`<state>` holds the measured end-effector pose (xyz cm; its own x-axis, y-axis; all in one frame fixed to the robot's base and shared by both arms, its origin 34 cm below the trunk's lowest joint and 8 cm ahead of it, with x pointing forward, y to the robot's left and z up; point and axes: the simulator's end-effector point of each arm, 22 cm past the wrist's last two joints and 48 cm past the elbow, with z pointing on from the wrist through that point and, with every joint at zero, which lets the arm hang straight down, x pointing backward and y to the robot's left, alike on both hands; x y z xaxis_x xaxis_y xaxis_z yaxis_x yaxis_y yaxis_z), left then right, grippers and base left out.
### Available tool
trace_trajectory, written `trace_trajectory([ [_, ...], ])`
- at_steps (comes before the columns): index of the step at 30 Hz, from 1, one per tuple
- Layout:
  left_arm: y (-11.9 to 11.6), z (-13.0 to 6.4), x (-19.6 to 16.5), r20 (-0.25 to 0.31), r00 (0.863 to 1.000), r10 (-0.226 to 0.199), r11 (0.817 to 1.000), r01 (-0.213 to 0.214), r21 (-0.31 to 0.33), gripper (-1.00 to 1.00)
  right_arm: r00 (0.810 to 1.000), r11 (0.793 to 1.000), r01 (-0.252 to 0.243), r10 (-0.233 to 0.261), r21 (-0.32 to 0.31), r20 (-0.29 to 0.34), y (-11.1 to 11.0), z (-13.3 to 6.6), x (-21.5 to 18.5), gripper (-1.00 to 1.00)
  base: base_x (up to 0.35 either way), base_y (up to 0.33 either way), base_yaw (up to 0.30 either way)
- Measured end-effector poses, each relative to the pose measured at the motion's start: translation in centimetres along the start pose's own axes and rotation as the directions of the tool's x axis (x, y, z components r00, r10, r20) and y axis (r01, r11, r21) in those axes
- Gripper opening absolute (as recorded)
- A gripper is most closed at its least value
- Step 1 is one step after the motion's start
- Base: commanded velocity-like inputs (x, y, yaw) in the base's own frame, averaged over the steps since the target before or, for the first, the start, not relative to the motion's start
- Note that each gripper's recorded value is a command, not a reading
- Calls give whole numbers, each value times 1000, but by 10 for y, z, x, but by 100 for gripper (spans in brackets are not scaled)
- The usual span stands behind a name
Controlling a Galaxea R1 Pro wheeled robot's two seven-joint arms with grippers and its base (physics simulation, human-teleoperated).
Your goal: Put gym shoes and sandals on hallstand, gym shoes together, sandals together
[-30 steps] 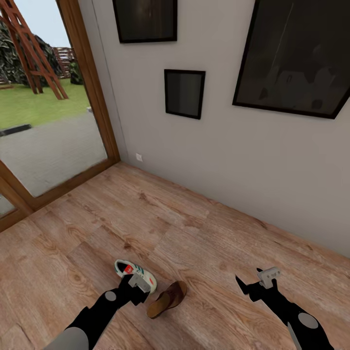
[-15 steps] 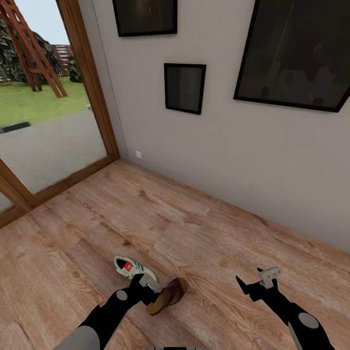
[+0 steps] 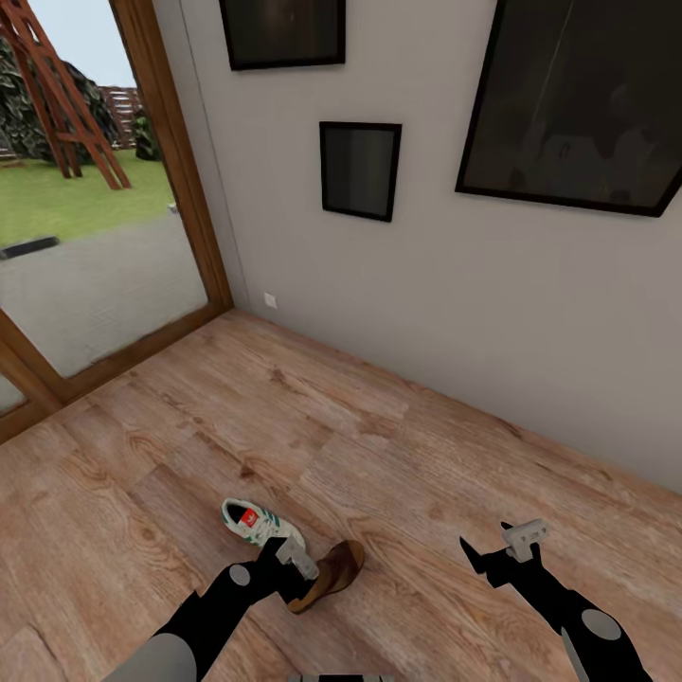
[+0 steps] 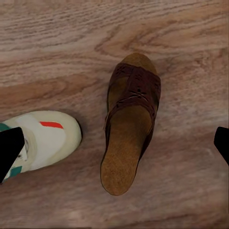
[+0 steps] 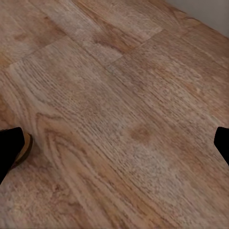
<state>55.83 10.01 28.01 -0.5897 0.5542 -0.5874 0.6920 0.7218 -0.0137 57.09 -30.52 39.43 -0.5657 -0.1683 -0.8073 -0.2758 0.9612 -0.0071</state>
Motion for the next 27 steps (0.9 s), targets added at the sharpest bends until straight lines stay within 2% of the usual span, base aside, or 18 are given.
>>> trace_trajectory([
  [22, -11, 40, 44, -13, 1000, 0, 1000, 0, 6, 100, 1000, 1000, 4, -4, 1, -4, 3, 22, 48, 100, 0, 0, 60],
  [27, -16, 43, 39, 0, 1000, -3, 1000, 3, 10, 100, 1000, 1000, 15, -15, 1, 16, 4, 22, 41, 100, 0, 0, 3],
])
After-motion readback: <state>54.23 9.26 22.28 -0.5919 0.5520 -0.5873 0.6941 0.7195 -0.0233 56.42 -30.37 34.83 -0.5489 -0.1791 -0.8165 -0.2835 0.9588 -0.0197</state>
